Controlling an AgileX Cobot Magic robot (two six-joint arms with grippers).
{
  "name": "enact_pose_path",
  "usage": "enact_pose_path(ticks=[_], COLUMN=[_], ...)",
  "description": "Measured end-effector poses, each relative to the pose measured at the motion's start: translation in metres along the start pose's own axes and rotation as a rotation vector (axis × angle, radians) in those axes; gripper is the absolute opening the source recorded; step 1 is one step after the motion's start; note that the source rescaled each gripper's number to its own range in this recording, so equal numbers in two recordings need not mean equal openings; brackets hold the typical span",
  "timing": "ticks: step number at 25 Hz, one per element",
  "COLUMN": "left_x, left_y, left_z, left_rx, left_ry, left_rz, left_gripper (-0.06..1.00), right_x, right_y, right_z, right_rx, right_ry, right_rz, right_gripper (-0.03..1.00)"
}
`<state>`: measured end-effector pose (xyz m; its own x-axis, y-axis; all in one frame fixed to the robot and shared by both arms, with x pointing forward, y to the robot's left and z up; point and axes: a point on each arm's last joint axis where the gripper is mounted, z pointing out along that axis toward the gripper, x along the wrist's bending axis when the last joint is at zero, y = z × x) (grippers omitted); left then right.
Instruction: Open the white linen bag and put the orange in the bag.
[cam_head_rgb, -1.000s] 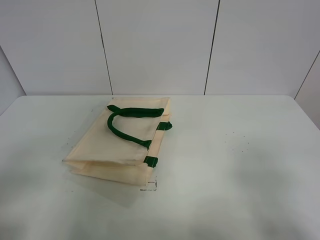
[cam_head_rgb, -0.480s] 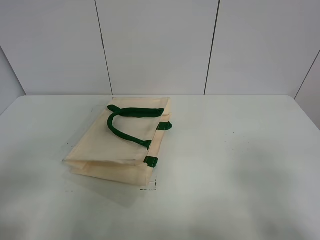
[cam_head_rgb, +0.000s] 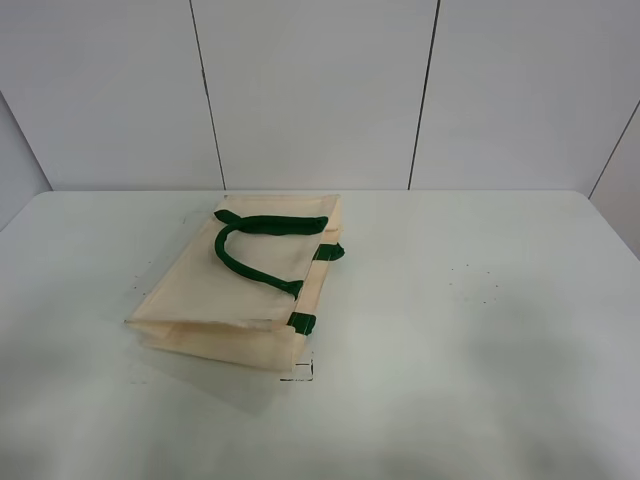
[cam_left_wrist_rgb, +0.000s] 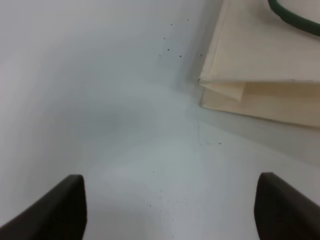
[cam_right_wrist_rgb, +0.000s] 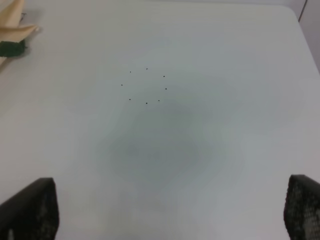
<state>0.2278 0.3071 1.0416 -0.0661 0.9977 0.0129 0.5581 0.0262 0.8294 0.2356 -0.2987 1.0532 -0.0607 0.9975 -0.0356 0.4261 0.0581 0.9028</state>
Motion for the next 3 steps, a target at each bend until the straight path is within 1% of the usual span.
enact_pose_path(ticks=[3], left_x=[0.0], left_y=[0.0], left_z=[0.0], left_rx=[0.0], left_ry=[0.0], left_rz=[0.0], left_gripper=[0.87], right_x=[0.0], right_y=[0.0], right_z=[0.0], right_rx=[0.0], right_ry=[0.0], right_rz=[0.0], right_gripper=[1.0])
